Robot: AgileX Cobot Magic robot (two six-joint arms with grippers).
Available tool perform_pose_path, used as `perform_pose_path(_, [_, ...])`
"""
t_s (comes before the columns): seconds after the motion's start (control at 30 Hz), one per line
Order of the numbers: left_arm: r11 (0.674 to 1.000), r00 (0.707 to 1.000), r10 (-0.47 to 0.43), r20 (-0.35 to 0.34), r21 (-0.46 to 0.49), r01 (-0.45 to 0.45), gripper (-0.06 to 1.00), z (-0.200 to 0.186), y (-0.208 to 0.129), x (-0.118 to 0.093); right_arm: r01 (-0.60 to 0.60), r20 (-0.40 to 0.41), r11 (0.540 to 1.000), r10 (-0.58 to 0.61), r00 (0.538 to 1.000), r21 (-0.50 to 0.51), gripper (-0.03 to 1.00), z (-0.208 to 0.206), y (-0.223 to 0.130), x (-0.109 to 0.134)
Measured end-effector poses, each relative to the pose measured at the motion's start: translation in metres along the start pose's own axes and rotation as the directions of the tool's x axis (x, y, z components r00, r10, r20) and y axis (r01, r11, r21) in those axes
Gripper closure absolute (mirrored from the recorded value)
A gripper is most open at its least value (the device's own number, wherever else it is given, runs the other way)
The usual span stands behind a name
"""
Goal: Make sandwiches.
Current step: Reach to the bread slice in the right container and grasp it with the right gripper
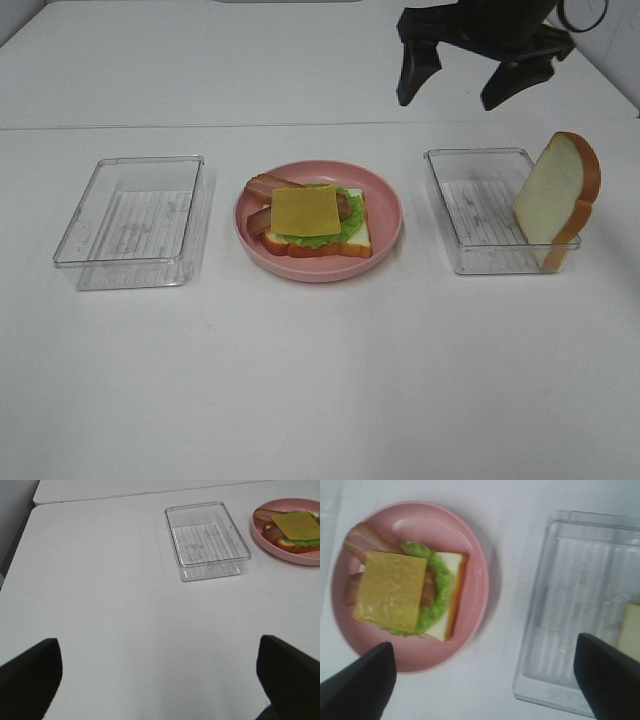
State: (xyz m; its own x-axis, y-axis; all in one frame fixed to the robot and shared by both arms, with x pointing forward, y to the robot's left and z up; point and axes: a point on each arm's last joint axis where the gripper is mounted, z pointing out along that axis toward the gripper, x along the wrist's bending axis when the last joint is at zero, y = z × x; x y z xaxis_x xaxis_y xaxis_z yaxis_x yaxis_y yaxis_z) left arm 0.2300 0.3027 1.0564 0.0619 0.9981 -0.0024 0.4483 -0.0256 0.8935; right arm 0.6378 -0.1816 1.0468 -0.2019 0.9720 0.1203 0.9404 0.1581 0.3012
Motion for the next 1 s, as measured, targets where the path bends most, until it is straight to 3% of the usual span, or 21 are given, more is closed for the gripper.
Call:
perform_pose_path(0.1, [1.000,1.000,0.000,0.000,0.000,0.000,-0.03,0.000,0.000,0.000,-0.023,0.065,0.999,0.021,0.998,0.027,0.05,-0.007,-0.003,-0.012])
perform_pose_path(0.2, [1.000,1.000,0.000,0.000,0.000,0.000,-0.03,0.000,0.000,0.000,-0.040,0.076,0.999,0.037,0.996,0.034,0.05,-0.008,-0.004,-0.017])
perform_pose_path(0.27, [1.000,1.000,0.001,-0.003,0.000,-0.001,-0.03,0.000,0.000,0.000,-0.100,0.112,0.994,0.094,0.989,0.051,0.05,-0.017,-0.003,-0.043])
perform_pose_path(0.37, [1.000,1.000,0.001,-0.003,0.000,-0.001,-0.03,0.000,0.000,0.000,-0.115,0.117,0.992,0.109,0.987,0.048,0.05,-0.020,-0.002,-0.049])
perform_pose_path(0.43, [1.000,1.000,0.001,-0.003,0.000,-0.001,-0.03,0.000,0.000,0.000,-0.173,0.140,0.984,0.167,0.976,0.033,0.05,-0.027,-0.001,-0.075])
perform_pose_path(0.57, [1.000,1.000,0.002,-0.004,0.000,-0.002,-0.03,0.000,0.000,0.000,-0.211,0.151,0.976,0.201,0.968,0.056,0.05,-0.027,-0.004,-0.089])
perform_pose_path(0.7, [1.000,1.000,0.003,-0.005,0.000,-0.003,-0.03,0.000,0.000,0.000,-0.241,0.157,0.964,0.223,0.962,0.110,0.05,-0.017,-0.007,-0.101])
perform_pose_path(0.77, [1.000,1.000,0.003,-0.005,0.000,-0.003,-0.03,0.000,0.000,0.000,-0.271,0.157,0.946,0.244,0.957,0.179,0.05,0.007,-0.009,-0.113])
perform_pose_path(1.0, [1.000,1.000,0.003,-0.005,0.000,-0.003,-0.03,0.000,0.000,0.000,-0.293,0.146,0.923,0.263,0.954,0.250,0.05,0.038,-0.012,-0.123])
